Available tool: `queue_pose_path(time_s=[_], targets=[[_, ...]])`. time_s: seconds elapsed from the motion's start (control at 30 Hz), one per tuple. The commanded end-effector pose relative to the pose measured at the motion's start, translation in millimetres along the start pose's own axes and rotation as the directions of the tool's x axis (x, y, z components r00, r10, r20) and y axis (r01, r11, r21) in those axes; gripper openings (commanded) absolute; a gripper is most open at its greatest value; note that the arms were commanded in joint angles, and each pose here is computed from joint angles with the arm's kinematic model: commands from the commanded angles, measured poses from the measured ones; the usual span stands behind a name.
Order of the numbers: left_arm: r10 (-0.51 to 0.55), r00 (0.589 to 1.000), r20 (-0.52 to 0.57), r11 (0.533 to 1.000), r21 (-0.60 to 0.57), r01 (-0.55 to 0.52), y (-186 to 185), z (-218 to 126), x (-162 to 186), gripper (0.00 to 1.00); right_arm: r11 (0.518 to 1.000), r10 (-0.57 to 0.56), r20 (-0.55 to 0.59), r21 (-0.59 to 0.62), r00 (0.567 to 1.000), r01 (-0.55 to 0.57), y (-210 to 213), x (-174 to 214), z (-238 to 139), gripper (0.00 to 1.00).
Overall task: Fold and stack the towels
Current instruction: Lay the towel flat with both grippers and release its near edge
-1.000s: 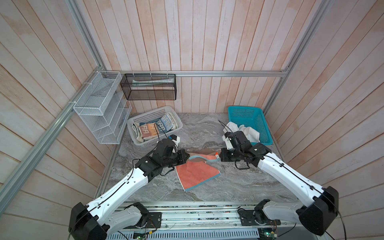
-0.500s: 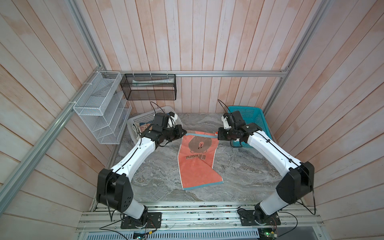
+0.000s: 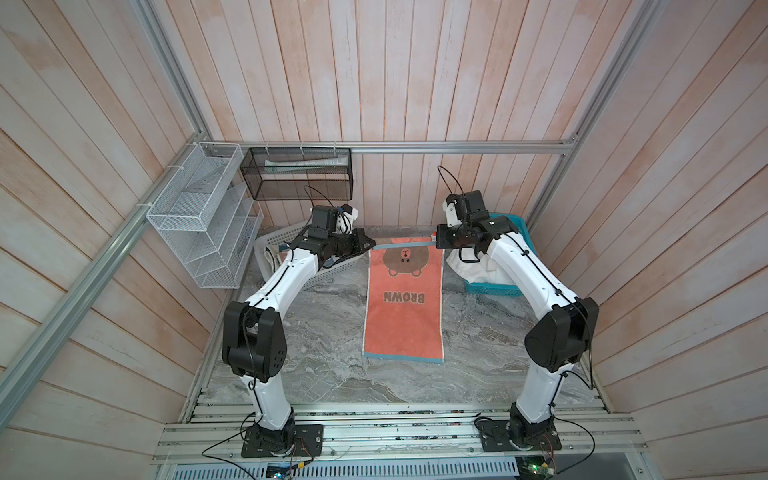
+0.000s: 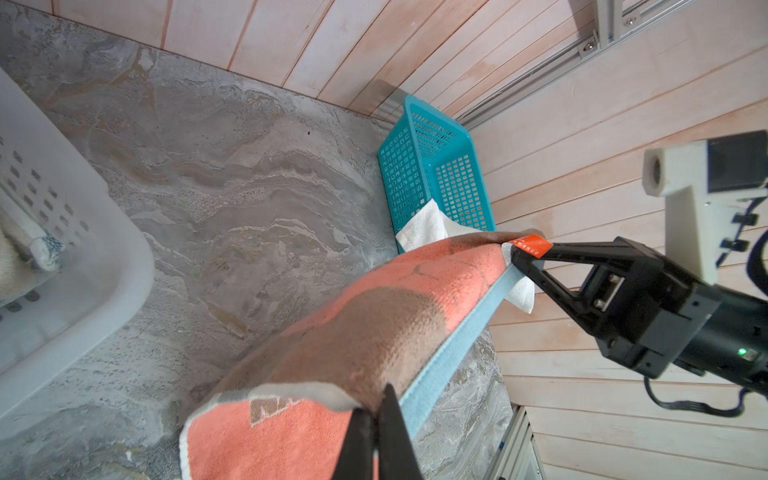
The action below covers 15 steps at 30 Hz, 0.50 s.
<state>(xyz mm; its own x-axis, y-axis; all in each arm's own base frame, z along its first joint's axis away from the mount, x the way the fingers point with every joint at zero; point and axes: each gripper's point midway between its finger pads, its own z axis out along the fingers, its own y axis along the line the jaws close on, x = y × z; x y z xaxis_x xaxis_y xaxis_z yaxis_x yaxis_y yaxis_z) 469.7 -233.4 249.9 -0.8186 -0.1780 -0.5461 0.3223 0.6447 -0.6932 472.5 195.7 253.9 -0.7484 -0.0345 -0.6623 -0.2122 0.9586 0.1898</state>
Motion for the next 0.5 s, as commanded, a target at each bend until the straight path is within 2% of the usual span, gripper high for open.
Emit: queue_pose_path(time_s=[0.0, 0.23, 0.33, 0.47], targets=[[-0.002, 1.0, -0.01, 1.0, -0.01, 0.002, 17, 6, -3, 0.0, 0.994, -0.046, -0.041, 0.092, 0.998, 0.05, -23, 6, 6, 0.0], [0.001, 1.0, -0.009, 1.0, -0.019, -0.001, 20, 4, -1, 0.0, 0.994, -0.06, -0.035, 0.094, 0.998, 0.063, -20, -5, -3, 0.0], [-0.019, 1.0, -0.022, 1.0, -0.01, 0.018, 21, 0, 14, 0.0, 0.998, -0.017, -0.096, 0.057, 0.995, 0.023, -17, 19, -3, 0.0], [-0.057, 0.997, -0.056, 0.998, -0.006, 0.057, 26, -8, 53, 0.0, 0.998, 0.049, -0.171, -0.016, 0.984, -0.053, -3, 87, 1, 0.0]])
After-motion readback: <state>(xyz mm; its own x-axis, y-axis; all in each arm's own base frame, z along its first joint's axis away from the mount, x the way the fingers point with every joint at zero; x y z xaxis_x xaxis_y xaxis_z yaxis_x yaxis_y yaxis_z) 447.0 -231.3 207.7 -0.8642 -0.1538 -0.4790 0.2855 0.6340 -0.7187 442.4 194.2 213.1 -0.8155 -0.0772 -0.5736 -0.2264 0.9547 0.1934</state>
